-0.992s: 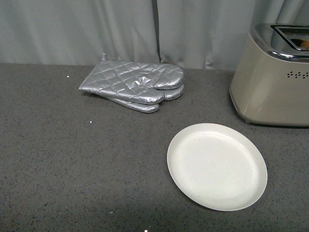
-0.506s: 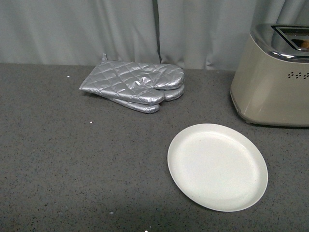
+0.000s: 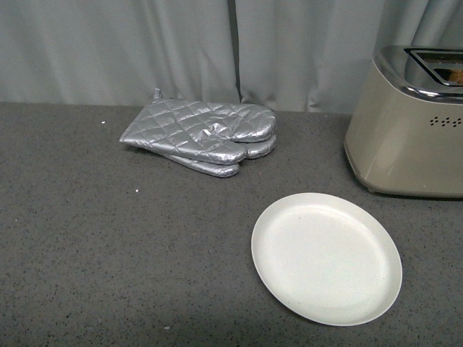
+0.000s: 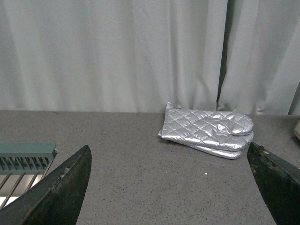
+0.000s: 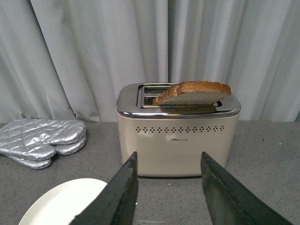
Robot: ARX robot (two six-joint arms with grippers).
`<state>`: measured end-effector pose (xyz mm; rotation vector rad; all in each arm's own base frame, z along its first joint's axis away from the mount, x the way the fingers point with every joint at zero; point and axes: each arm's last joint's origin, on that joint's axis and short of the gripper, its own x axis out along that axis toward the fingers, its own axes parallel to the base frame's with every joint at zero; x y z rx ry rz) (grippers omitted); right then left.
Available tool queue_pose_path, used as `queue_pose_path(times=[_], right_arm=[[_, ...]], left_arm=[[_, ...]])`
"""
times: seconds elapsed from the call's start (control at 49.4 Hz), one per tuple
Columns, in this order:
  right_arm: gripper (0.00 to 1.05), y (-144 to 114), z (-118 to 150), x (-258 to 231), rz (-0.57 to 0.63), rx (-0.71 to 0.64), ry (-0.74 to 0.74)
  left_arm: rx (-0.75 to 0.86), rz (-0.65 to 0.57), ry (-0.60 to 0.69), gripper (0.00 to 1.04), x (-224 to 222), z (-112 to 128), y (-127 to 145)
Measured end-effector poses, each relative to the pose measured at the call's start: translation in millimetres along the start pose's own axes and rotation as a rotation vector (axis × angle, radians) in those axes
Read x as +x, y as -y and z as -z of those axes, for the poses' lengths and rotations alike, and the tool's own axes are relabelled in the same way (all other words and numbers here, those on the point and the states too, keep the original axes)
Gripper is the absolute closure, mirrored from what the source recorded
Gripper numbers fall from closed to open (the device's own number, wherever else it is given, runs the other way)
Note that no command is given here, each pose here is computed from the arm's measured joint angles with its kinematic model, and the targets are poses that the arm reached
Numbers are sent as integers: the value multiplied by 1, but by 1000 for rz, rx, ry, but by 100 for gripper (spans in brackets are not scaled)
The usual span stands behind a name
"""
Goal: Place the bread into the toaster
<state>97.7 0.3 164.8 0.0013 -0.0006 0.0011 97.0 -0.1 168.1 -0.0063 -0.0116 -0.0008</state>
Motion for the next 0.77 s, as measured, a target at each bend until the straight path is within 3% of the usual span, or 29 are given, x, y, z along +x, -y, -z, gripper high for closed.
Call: queue_pose_path(times=[0.385, 0.769], right_arm=[[8, 0, 0, 0, 1, 1, 0], [9, 0, 0, 0, 1, 1, 0]], left_arm=[[0, 0, 0, 7, 0, 0, 0], [0, 0, 0, 7, 0, 0, 0]])
